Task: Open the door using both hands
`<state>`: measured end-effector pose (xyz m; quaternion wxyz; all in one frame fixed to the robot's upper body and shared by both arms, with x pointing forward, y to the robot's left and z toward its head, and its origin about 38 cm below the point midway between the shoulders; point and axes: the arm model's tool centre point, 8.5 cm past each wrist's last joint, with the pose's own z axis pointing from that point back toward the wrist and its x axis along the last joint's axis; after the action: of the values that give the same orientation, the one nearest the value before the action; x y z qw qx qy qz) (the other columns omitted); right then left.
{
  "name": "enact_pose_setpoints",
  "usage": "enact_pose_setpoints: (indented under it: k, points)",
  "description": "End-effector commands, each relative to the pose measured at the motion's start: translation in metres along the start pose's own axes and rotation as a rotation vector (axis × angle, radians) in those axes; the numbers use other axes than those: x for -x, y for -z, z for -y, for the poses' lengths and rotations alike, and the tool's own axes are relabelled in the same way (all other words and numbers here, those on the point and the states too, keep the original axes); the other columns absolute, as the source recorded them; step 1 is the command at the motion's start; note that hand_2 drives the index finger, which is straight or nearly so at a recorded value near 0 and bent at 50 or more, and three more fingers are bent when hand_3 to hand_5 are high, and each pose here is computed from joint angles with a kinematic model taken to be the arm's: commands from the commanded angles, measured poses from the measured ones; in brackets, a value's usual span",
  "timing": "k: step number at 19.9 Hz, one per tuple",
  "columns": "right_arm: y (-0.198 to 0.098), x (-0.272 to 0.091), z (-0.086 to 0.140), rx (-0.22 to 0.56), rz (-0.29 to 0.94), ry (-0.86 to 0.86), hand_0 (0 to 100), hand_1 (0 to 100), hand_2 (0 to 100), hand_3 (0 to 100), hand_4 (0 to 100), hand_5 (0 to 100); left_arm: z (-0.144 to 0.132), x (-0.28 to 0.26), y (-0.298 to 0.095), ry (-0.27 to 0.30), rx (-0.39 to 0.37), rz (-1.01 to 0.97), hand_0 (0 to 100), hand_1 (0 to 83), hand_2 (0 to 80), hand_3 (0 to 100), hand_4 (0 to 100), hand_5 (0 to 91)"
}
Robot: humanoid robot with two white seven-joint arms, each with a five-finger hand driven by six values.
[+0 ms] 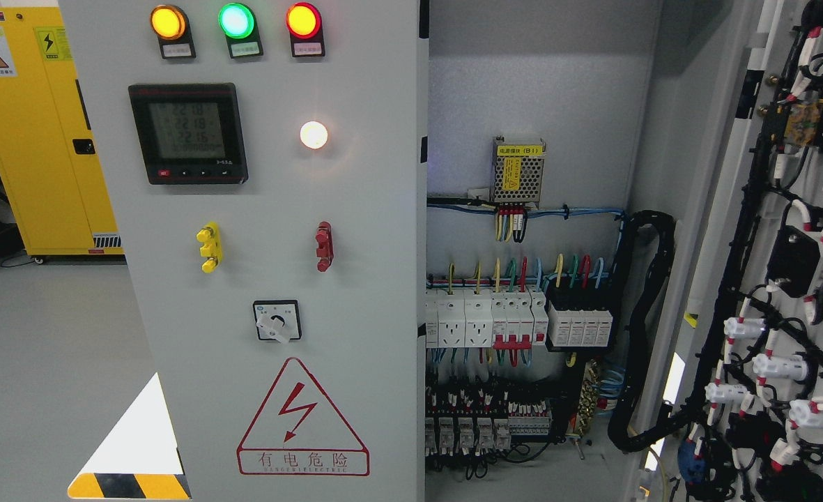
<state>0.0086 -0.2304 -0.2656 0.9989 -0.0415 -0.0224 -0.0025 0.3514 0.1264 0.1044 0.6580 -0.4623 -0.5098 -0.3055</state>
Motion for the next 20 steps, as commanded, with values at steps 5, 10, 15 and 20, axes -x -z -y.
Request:
enact_pose_setpoints:
  k: [5, 10, 15, 20]
  points:
    - [0.000, -0.001, 0.001, 0.002, 0.000, 0.047, 0, 50, 4, 0, 0, 0, 0.005, 0.257, -0.130, -0.452, -0.411, -0.496, 12, 55.6, 0.0, 0, 0, 0.0]
    - [0.000, -0.002, 0.002, 0.003, 0.001, 0.046, 0, 50, 4, 0, 0, 0, 0.054, 0.377, -0.198, -0.714, -0.591, -0.801, 12, 55.6, 0.0, 0, 0, 0.0]
    - [0.000, -0.002, 0.001, 0.002, 0.003, 0.037, 0, 50, 4, 0, 0, 0, 0.124, 0.422, -0.214, -0.918, -0.619, -0.944, 12, 55.6, 0.0, 0, 0, 0.0]
    - [0.000, -0.004, 0.001, 0.001, 0.007, 0.032, 0, 50, 4, 0, 0, 0, 0.135, 0.428, -0.227, -0.939, -0.636, -0.983, 12, 55.6, 0.0, 0, 0, 0.0]
